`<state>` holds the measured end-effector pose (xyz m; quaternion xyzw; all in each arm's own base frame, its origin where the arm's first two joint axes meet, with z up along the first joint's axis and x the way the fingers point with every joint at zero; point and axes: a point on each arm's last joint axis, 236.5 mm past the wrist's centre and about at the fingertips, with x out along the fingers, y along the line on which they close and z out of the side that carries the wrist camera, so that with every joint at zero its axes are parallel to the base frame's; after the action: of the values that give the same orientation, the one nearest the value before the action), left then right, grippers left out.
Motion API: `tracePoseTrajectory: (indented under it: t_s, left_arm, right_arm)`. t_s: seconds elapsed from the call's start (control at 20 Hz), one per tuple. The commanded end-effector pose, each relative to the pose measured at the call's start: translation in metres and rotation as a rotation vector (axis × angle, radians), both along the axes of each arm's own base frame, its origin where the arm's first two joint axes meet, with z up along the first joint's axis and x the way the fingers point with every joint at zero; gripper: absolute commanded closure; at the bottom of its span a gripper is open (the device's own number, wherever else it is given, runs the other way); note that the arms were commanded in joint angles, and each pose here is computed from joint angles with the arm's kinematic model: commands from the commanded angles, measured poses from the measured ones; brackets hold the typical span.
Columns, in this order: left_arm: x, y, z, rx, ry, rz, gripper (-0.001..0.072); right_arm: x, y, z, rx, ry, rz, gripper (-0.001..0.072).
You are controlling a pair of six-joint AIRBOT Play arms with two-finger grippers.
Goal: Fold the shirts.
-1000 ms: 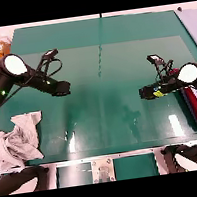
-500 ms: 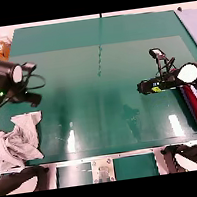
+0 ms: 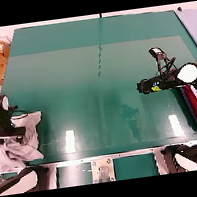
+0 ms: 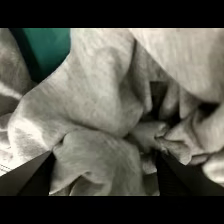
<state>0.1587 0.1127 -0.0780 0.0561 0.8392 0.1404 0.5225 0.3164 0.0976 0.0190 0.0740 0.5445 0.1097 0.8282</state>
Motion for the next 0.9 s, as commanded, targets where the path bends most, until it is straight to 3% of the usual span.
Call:
tracePoseTrajectory:
  t_s: [0.0,0.05,0.1,0.2,0.35,0.55,0.85]
  left_arm:
    - [-0.010,-0.001,-0.022,-0.050,-0.022,0.026,0.0388]
    - [-0.007,0.000,-0.021,-0.051,-0.033,0.021,0.0677]
    - [-0.002,0.001,-0.017,-0.047,-0.042,0.021,0.0685]
    - [0.015,0.004,0.001,-0.042,-0.071,0.035,0.0686]
    - [0.079,-0.026,0.049,-0.152,-0.276,0.036,0.0687]
    - [0.176,-0.127,0.177,-0.297,-0.721,-0.248,0.0688]
    - [0.169,-0.312,0.272,-0.630,-0.954,-0.570,0.0687]
  right_arm:
    - [0.000,0.000,0.000,0.000,0.000,0.000,0.0525]
    - [0.000,0.000,0.000,0.000,0.000,0.000,0.0526]
    - [0.000,0.000,0.000,0.000,0.001,0.000,0.0540]
    - [0.000,0.000,0.000,0.000,0.000,-0.001,0.0666]
    - [0.005,0.000,0.008,0.001,-0.018,-0.001,0.0699]
    - [0.011,-0.002,0.033,-0.010,-0.045,0.011,0.0698]
    - [0.031,-0.025,0.094,-0.003,-0.134,-0.050,0.0699]
